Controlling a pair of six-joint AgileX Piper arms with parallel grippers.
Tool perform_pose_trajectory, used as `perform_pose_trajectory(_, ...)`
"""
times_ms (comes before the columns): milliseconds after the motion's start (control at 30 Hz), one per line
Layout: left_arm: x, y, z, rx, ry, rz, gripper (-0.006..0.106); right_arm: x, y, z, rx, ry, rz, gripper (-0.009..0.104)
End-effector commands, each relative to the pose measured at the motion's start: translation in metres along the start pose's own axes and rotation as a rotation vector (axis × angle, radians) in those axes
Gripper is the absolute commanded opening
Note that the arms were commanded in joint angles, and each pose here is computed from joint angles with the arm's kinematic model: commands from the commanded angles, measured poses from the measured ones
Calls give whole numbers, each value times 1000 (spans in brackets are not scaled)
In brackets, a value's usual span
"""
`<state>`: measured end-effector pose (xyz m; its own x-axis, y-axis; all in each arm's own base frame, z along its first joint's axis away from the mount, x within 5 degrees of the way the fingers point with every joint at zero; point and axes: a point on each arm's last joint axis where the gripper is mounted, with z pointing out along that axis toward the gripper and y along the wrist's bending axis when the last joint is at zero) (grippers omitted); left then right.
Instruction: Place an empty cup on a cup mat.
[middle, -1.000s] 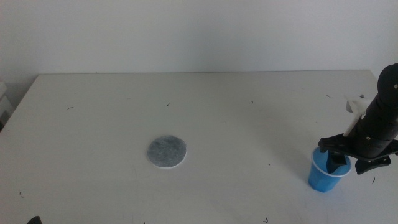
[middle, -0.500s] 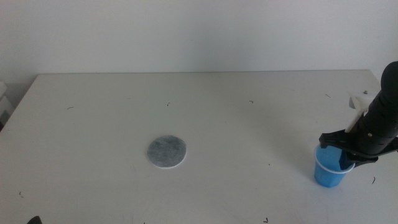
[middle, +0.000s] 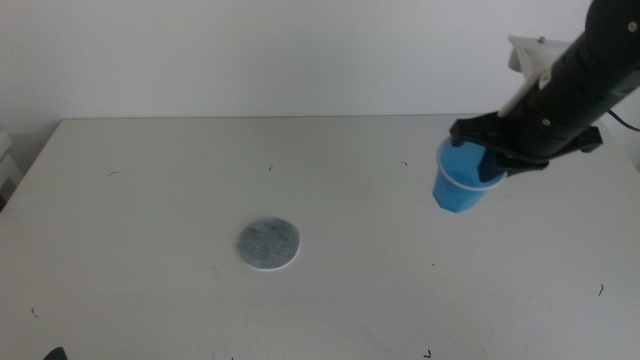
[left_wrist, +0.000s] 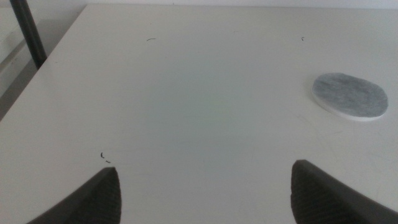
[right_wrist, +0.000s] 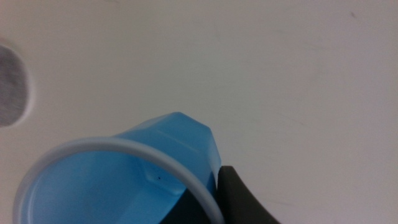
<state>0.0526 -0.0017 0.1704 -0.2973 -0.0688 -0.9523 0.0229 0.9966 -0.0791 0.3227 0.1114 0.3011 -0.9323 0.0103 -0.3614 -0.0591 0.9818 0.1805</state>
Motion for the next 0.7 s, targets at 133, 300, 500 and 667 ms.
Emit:
perform_pose_trajectory(133, -8, -1, -2, 10, -84, -8, 105, -27, 56, -27, -106, -89, -36, -1)
perform_pose_trajectory(300, -8, -1, -2, 10, -84, -8, 105, -43, 99, -16, -150, -79, -45, -1)
perform_pose_trajectory(500, -8, -1, -2, 10, -84, -8, 105, -51, 141, 10, -181, -31, -68, -1)
perform_pose_trajectory(667, -8, -1, -2, 10, -84, -9, 105, -53, 171, 37, -210, -3, -97, -1)
